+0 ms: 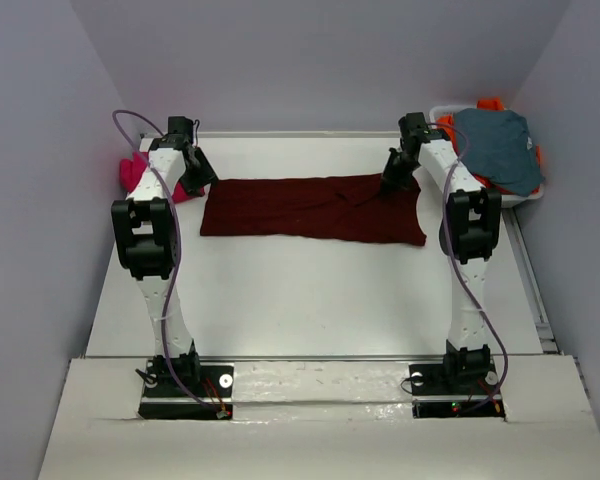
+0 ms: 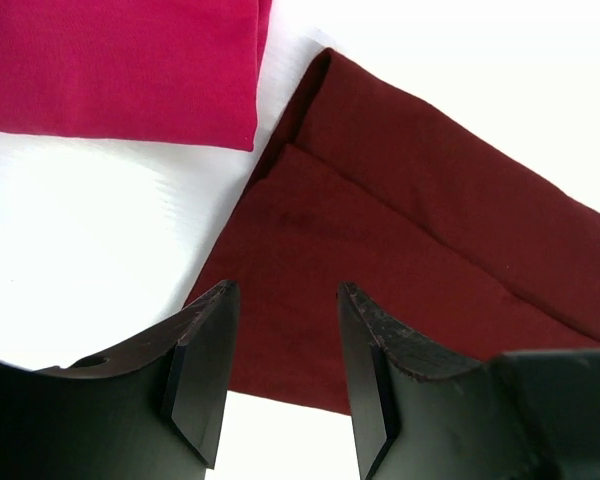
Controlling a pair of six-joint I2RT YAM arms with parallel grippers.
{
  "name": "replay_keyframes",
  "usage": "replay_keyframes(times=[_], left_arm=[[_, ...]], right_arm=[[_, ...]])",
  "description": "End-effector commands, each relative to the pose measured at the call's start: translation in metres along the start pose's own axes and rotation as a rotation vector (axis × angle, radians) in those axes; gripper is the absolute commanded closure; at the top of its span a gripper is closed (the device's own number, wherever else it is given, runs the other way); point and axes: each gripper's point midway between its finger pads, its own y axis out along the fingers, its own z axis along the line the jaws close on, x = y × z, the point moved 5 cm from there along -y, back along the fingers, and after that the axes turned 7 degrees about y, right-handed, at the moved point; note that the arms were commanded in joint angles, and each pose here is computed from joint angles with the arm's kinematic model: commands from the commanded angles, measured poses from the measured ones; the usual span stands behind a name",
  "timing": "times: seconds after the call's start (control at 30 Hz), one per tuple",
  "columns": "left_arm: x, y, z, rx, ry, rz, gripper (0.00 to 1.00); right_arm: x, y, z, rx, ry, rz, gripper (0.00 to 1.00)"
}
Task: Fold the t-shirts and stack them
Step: Fold the tshirt
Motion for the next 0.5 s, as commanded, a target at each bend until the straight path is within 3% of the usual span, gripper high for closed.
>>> replay_keyframes(times=[0.0,0.47], left_arm=[[0.012,-0.040,-0.005,-0.011,0.025,-0.075,0.45],[0.011,-0.040,-0.010,-0.022,0.037,-0.064,0.46]], right_arm=[[0.001,0.001,0.012,0.045,-0.006,-0.009,0.93],[-0.001,0.005,-0.001,-0.032,-0.011,-0.020,0.93]])
